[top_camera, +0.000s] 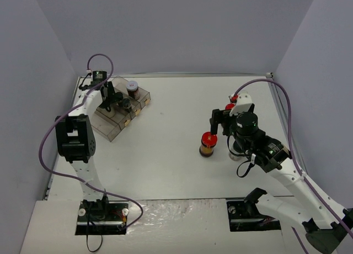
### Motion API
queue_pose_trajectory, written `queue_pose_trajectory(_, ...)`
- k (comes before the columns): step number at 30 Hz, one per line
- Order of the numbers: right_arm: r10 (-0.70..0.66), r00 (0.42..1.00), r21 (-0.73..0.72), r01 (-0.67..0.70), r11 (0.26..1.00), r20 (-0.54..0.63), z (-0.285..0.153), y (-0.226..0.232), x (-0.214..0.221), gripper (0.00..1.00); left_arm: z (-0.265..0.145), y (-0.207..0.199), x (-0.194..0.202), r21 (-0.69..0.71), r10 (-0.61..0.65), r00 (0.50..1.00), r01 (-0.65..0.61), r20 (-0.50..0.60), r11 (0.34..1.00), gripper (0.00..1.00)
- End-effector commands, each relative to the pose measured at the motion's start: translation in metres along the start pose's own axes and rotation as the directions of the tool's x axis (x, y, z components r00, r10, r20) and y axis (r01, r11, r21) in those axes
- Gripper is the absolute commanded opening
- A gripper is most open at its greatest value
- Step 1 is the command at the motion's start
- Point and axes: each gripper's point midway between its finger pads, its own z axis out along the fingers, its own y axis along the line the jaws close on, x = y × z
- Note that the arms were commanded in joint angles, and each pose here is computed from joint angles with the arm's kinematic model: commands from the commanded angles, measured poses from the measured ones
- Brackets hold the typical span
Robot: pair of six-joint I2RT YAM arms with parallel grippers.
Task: Organize the condiment bottles
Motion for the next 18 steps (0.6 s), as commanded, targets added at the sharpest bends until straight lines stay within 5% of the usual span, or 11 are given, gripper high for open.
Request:
queue_pose_trajectory(1,0.091,0.995,0.153,-0.096,0.984,0.042,-0.003,-0.027,-0.007,1.0,-0.037,0.004,-0.039,0.022,-0.051,0.99,0.049,0.131,0.999,0.85)
queue_pose_trajectory(4,0.133,0.991,0.257,-0.136,0.957,0.029,-0.008,-0.045,0.001,1.0,-0.053,0.004,-0.038,0.044,-0.054,0.99,0.049,0.129,0.998,0.96)
queue_pose_trajectory(18,0.329,0.935,0.585,-0.194,0.788,-0.133,-0.02,-0.105,0.079,1.0,-0.166,-0.023,-0.014,0.24,0.023,0.989,-0.058,0.145,0.969,0.97)
